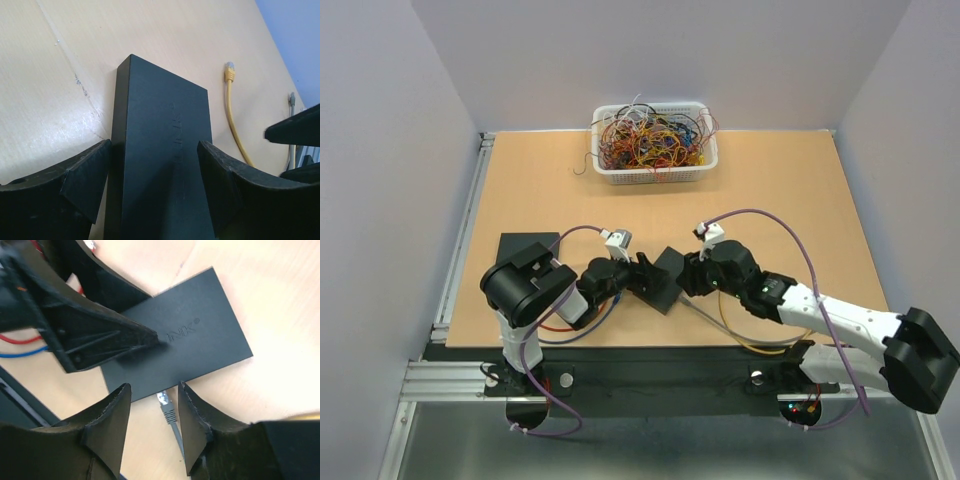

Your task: Insert the plug into the switch port

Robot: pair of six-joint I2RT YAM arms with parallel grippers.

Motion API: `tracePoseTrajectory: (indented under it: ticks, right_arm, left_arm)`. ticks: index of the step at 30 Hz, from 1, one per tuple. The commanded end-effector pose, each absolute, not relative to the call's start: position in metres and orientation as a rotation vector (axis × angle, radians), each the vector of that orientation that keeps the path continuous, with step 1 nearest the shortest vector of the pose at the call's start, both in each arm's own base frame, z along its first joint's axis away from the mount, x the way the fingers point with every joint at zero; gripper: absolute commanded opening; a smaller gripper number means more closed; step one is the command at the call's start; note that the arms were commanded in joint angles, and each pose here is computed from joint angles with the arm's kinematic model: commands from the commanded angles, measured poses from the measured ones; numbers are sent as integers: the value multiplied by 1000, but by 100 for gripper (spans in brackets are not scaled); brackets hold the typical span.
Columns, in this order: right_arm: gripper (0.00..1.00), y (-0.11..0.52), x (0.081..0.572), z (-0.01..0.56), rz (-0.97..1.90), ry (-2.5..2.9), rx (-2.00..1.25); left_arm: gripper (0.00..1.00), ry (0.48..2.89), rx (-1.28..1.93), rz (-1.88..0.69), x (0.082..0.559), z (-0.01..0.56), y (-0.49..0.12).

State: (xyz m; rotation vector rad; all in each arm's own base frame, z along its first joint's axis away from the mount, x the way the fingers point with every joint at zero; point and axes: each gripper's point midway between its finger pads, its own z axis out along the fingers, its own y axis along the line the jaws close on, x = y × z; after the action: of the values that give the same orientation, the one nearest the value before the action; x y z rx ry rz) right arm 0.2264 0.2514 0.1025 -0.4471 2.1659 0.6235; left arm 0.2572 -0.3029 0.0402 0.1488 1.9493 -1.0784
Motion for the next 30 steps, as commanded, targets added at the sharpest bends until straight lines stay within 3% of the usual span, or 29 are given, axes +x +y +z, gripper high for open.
tracePoseTrajectory:
  ticks: [1,11,30]
  right_arm:
    - [47,253,217,114,688,2164,-404]
    - [47,240,198,65,630,2370,-369]
    - [48,241,174,25,532,2502,-402]
  left_arm:
    - [82,2245,167,-978,225,-27,-280]
    - [82,2241,154,-939,240,-24,-274]
    - [82,2251,149,-922,253,-27,-267]
